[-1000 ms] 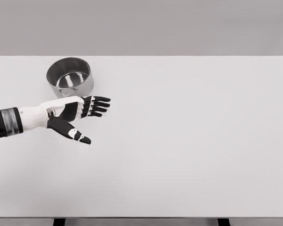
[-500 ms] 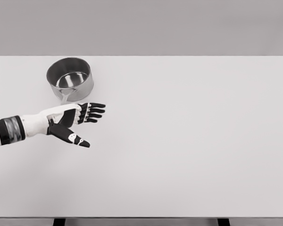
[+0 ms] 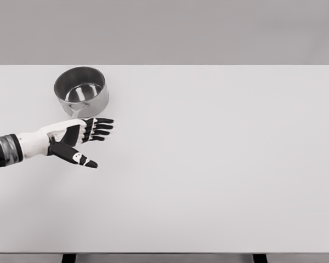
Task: Rotate pot handle
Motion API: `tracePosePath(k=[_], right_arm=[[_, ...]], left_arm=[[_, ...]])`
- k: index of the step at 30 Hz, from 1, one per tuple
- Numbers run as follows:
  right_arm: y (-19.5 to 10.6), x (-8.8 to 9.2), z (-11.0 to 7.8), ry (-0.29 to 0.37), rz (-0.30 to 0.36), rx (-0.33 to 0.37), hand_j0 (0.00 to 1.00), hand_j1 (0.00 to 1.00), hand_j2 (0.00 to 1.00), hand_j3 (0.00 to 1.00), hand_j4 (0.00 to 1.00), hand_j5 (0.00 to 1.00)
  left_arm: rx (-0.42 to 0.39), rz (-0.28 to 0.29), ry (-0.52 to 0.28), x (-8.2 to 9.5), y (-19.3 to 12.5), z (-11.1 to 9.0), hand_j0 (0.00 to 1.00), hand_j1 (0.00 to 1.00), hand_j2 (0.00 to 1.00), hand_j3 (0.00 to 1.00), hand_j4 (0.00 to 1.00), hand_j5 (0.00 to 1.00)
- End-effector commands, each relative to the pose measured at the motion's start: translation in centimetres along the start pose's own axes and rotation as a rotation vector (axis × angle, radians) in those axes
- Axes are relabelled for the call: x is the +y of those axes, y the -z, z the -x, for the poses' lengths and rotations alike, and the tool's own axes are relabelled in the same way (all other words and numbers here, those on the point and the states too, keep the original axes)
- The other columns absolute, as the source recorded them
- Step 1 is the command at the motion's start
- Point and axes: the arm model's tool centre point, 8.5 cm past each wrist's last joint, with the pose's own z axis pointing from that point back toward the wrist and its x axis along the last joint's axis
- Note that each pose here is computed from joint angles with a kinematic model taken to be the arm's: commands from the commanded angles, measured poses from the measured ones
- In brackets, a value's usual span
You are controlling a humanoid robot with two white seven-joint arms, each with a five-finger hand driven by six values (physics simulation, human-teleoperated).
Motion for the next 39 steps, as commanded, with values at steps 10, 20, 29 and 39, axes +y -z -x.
tracePosePath(k=[10,20,29,39], right_arm=[[0.0,0.0,0.0,0.0,0.0,0.0,1.0,1.0,1.0,1.0,1.0,1.0],[0.0,0.0,0.0,0.0,-0.001,0.001,1.0,1.0,1.0,1.0,1.0,1.0],[0.0,0.0,0.0,0.0,0.0,0.0,1.0,1.0,1.0,1.0,1.0,1.0],[0.0,0.0,0.0,0.0,0.0,0.0,1.0,1.0,1.0,1.0,1.0,1.0]], left_arm=[[0.019,-0.032,-0.007,1.0,-0.5,0.8,1.0,1.0,1.0,1.0,1.0,1.0],[0.042,-0.097,0.01,2.2,-2.9,1.6,1.0,1.0,1.0,1.0,1.0,1.0],[0.057,-0.136,0.014,3.1,-4.0,2.0,1.0,1.0,1.0,1.0,1.0,1.0],[0.102,-0.188,0.023,4.7,-4.8,3.3,1.0,1.0,1.0,1.0,1.0,1.0]])
